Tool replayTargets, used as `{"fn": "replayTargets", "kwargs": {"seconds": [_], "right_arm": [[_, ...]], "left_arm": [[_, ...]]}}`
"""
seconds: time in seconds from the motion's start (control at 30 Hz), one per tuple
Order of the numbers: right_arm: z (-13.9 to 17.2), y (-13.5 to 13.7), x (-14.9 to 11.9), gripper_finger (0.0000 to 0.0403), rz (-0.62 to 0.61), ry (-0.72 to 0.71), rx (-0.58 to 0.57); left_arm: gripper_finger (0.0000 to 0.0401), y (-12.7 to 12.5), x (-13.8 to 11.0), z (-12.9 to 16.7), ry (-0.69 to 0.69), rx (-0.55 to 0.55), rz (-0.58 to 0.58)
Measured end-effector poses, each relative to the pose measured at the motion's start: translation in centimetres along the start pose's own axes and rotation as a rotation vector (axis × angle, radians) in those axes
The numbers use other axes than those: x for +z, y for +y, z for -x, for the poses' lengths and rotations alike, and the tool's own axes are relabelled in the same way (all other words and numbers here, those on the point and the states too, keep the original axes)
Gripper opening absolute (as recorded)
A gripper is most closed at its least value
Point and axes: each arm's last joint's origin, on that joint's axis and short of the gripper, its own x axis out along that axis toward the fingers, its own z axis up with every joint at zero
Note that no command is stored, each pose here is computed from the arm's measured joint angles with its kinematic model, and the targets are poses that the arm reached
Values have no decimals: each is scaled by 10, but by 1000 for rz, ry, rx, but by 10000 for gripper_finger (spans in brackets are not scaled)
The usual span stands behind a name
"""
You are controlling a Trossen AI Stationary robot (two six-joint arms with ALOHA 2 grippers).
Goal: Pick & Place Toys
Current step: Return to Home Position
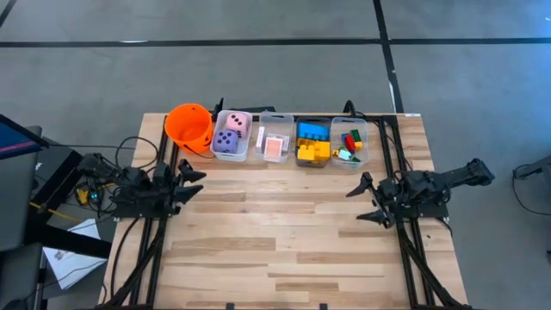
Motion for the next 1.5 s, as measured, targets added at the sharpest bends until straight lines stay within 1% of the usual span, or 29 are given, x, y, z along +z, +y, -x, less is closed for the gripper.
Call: {"fn": "replayTargets", "kwargs": {"seconds": [0.13,0.27,0.47,0.57,0.67,0.7,1.0,1.5], "right_arm": [[0,-1,0,363,0,-2,-7],[0,-1,0,363,0,-1,-6],[0,-1,0,363,0,-1,-6],[0,-1,0,363,0,-1,-7],[0,-1,0,363,0,-1,-8],[0,-1,0,363,0,-2,-13],[0,-7,1,363,2,-13,-73],[0,-3,0,363,1,-4,-30]], "left_arm": [[209,3,1,-1,-13,36,-14],[209,5,-1,-2,3,56,-32],[209,5,-9,-6,66,69,-65],[209,7,-18,-5,159,87,-114],[209,13,-33,-1,311,121,-198],[209,13,-34,-1,321,124,-202],[209,15,-35,-3,323,147,-211],[209,15,-34,-3,319,149,-209]]}}
